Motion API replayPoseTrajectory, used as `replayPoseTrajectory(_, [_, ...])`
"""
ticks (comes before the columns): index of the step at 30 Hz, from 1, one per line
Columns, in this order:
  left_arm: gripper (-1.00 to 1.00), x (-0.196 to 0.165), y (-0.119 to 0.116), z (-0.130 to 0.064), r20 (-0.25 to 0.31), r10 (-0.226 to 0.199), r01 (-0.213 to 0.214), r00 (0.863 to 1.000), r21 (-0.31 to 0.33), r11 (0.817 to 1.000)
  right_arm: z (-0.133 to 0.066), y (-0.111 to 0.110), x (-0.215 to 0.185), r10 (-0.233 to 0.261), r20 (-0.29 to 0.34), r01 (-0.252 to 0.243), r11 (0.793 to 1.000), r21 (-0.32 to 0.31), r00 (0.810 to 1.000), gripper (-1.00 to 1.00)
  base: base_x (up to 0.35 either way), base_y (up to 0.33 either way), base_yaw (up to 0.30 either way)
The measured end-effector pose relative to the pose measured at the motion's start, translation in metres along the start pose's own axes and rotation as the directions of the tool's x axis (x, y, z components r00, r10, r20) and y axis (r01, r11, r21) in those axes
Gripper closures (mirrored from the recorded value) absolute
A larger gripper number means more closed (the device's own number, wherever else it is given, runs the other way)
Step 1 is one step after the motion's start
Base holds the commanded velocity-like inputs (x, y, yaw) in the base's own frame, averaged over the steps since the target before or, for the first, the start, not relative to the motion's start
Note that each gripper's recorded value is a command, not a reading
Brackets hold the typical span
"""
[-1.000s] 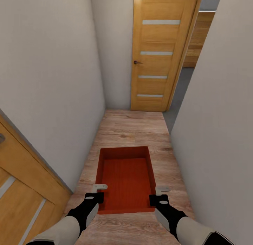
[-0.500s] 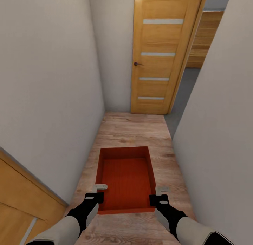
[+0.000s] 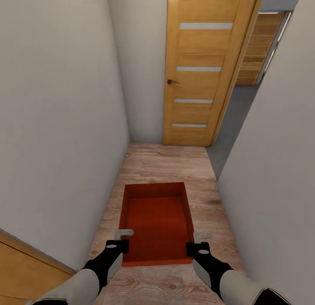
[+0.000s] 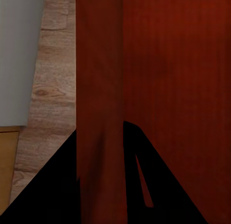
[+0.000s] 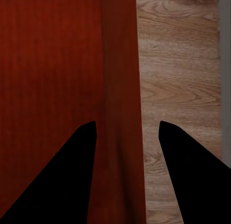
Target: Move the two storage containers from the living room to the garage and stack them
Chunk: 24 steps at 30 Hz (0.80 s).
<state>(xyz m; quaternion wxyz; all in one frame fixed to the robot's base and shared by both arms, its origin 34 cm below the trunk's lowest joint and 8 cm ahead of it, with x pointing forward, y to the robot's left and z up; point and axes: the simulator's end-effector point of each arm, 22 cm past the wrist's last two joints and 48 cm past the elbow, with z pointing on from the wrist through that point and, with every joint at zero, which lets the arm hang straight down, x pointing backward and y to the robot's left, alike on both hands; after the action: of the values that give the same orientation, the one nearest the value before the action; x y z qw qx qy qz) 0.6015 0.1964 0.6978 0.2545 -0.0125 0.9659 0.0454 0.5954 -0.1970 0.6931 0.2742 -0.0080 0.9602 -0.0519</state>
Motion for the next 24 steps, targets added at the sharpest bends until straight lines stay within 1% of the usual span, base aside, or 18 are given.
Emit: replayPoseTrajectory(24, [1.00, 0.0001, -0.0001, 0.0000, 0.000, 0.000, 0.000, 1.000, 0.000, 1.000, 0.0000, -0.0001, 0.0000, 0.000, 0.000, 0.000, 1.000, 0.000, 1.000, 1.00, 0.324, 0.000, 0.000])
